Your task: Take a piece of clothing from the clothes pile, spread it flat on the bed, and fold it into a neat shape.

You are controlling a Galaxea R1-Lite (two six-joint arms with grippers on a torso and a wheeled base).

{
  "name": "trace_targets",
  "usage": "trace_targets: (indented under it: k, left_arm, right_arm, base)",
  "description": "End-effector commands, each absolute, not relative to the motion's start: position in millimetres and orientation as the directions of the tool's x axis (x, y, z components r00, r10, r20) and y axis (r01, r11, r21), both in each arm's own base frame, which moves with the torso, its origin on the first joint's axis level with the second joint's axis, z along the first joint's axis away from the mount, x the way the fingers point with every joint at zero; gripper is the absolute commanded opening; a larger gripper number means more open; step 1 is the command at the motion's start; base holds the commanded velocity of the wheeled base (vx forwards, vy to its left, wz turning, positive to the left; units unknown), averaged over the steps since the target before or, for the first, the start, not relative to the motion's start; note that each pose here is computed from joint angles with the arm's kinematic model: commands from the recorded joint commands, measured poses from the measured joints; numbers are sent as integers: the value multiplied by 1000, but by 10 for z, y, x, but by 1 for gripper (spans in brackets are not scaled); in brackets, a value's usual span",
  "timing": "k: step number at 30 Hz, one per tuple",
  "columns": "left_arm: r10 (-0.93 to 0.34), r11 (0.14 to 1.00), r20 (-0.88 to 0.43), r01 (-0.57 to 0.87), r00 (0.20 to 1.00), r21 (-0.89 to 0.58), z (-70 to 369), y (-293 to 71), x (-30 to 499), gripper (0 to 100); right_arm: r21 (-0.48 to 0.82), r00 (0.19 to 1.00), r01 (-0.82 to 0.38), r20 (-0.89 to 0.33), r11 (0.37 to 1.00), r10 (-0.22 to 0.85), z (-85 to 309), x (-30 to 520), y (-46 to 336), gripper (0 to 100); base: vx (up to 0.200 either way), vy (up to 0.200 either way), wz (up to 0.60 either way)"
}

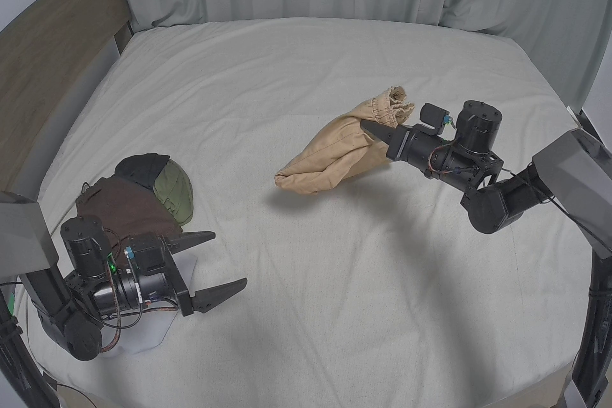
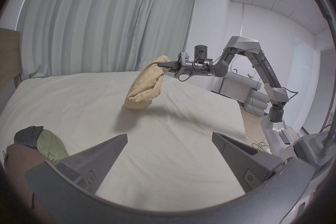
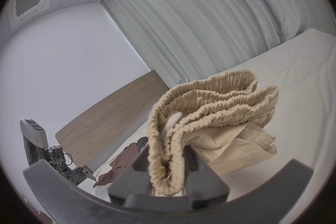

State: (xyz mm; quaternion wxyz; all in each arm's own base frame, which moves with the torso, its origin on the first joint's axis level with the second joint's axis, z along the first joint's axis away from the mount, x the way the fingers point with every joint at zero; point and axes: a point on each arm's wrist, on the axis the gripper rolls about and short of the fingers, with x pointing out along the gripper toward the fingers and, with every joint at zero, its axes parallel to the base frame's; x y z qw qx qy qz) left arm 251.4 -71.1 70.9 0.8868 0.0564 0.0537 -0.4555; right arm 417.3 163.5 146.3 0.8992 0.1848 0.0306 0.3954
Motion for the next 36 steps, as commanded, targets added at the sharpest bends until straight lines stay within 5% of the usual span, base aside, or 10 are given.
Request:
trace_targets:
  k: [1, 12, 29, 36]
  left_arm:
    - [-803, 577, -151, 815, 577, 46, 697, -710, 2503, 100]
    - [-802, 577, -155, 815, 576, 45, 687, -710, 2502, 100]
    - [-803, 576, -165, 817, 573, 34, 657, -713, 2498, 100]
    - [-804, 575, -166, 818, 571, 33, 655, -716, 2494, 100]
  right_arm:
    - [359, 688, -696, 85, 622, 721, 1390, 4335, 1679, 0]
    - [365, 691, -692, 87, 623, 718, 1253, 4512, 1743, 0]
    - [335, 698, -703, 155, 627, 699, 1618, 4702, 1807, 0]
    - [354, 714, -680, 119, 642, 690, 1313, 4812, 1860, 0]
  base:
    - [0, 0, 0]
    - [0, 0, 0]
    - [0, 0, 0]
    - [0, 0, 0]
